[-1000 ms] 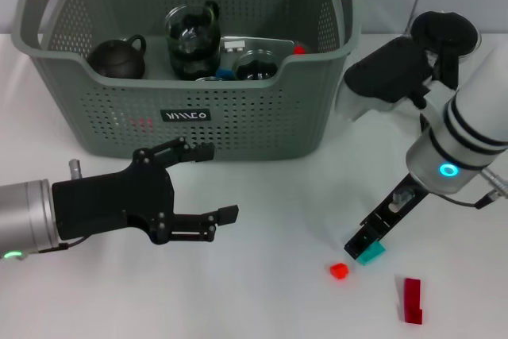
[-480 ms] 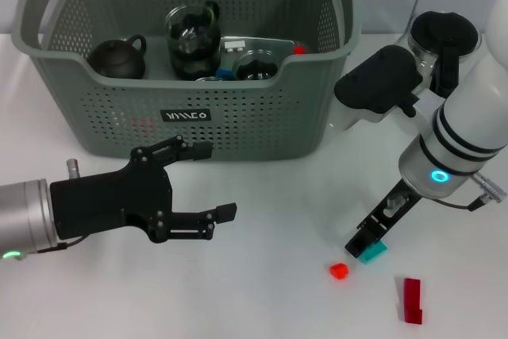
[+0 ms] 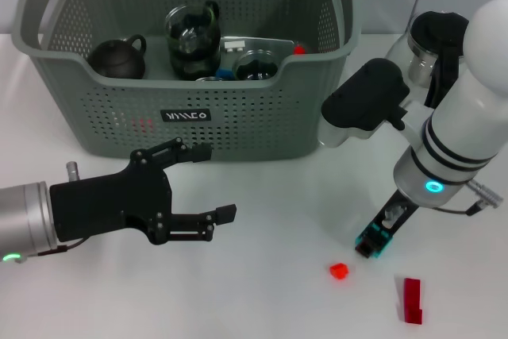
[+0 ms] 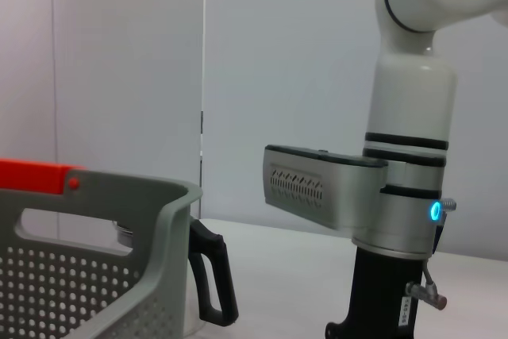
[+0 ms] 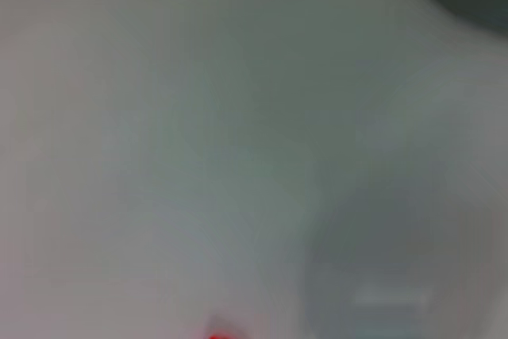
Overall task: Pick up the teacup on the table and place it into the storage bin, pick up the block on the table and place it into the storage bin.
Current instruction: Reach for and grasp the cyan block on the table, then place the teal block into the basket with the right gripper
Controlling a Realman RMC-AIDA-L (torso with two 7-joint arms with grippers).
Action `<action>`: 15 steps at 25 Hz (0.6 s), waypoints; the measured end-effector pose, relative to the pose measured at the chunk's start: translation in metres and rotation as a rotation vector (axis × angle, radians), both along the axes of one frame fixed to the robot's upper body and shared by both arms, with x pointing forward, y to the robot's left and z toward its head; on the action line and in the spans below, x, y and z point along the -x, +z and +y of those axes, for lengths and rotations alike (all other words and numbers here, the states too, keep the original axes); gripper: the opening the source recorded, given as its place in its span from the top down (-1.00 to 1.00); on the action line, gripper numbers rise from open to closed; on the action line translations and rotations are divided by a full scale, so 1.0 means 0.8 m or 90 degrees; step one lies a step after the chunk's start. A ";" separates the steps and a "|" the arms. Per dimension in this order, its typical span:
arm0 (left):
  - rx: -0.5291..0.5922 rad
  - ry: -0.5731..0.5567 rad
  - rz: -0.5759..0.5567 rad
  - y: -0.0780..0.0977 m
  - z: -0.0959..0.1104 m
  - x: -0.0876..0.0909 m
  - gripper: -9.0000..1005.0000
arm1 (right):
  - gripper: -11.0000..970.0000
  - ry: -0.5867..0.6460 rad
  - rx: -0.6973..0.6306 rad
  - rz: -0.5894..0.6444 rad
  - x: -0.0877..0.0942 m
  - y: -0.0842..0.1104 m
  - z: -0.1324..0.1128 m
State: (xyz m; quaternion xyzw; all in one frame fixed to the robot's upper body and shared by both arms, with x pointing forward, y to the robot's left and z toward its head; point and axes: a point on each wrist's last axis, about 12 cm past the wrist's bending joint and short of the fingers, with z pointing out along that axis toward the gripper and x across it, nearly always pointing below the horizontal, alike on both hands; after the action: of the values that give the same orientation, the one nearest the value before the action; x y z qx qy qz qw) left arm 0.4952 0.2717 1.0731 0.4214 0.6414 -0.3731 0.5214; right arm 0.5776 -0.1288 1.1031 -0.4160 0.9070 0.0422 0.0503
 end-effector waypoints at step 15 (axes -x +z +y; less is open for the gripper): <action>0.014 0.033 0.001 -0.001 0.010 0.002 -0.89 | 0.11 0.098 -0.233 -0.149 0.015 0.190 0.013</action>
State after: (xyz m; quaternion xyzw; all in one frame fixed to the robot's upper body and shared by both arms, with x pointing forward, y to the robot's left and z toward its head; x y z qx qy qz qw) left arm 0.4939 0.2793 1.0724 0.3987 0.6483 -0.3669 0.5348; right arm 0.5654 -0.1182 1.2553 -0.4699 0.8379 0.1608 0.2264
